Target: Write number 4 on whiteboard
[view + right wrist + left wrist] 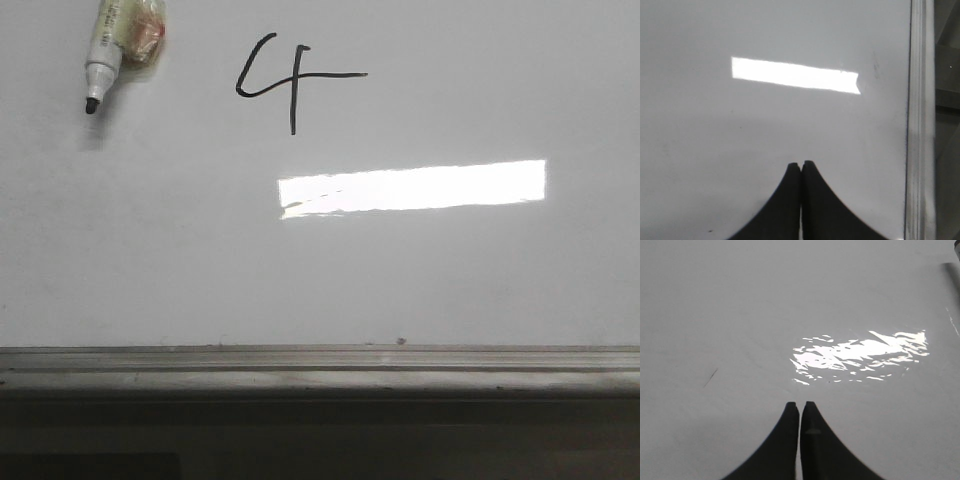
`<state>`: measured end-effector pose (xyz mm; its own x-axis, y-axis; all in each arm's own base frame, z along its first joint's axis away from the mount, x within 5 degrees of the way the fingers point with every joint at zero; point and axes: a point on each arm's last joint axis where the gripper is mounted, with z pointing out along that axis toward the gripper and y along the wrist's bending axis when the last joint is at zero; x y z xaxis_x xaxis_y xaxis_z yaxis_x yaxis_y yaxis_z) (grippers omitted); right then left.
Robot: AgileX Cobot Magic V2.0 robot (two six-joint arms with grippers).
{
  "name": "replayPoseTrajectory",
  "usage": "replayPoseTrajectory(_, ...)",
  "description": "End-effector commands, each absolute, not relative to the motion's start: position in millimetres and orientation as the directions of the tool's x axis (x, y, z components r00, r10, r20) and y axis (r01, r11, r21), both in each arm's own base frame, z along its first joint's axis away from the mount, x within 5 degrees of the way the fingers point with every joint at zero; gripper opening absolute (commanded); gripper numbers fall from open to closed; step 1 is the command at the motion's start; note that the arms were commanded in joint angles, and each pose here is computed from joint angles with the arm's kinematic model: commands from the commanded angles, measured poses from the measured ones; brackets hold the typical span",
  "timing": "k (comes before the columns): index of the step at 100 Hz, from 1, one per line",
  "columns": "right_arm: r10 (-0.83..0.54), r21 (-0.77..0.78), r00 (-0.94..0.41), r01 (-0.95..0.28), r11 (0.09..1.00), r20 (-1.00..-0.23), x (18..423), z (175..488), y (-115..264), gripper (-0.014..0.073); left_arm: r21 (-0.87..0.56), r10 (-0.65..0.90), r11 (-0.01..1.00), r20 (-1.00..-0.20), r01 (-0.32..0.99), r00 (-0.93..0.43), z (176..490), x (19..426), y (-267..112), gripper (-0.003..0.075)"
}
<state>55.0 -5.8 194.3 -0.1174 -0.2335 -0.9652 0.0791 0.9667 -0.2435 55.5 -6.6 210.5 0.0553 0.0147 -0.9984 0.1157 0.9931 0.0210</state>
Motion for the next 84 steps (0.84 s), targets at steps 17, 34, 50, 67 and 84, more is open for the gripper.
replayPoseTrajectory(17, -0.278, -0.284, -0.061, 0.114, 0.952, -0.959, 54.9, 194.6, -7.1, -0.0066, 0.001, -0.013, 0.994, -0.992, 0.110, 0.126, 209.4, 53.9, -5.9, -0.0020)
replayPoseTrajectory(34, -0.278, -0.284, -0.060, 0.114, 0.952, -0.959, 54.9, 194.7, -7.1, -0.0066, 0.001, -0.013, 0.994, -0.992, 0.110, 0.126, 209.4, 53.9, -5.9, -0.0020)
replayPoseTrajectory(50, -0.279, -0.284, -0.055, 0.115, 0.952, -0.959, 54.9, 195.1, -7.1, -0.0066, 0.001, -0.013, 0.994, -0.992, 0.110, 0.126, 209.4, 53.9, -5.9, -0.0020)
replayPoseTrajectory(67, -0.279, -0.284, -0.055, 0.115, 0.952, -0.959, 54.9, 195.1, -7.1, -0.0066, 0.001, -0.013, 0.994, -0.992, 0.110, 0.126, 209.4, 53.9, -5.9, -0.0020)
replayPoseTrajectory(84, -0.279, -0.284, -0.055, 0.115, 0.952, -0.959, 54.9, 195.1, -7.1, -0.0066, 0.001, -0.013, 0.994, -0.992, 0.110, 0.126, 209.4, 53.9, -5.9, -0.0020)
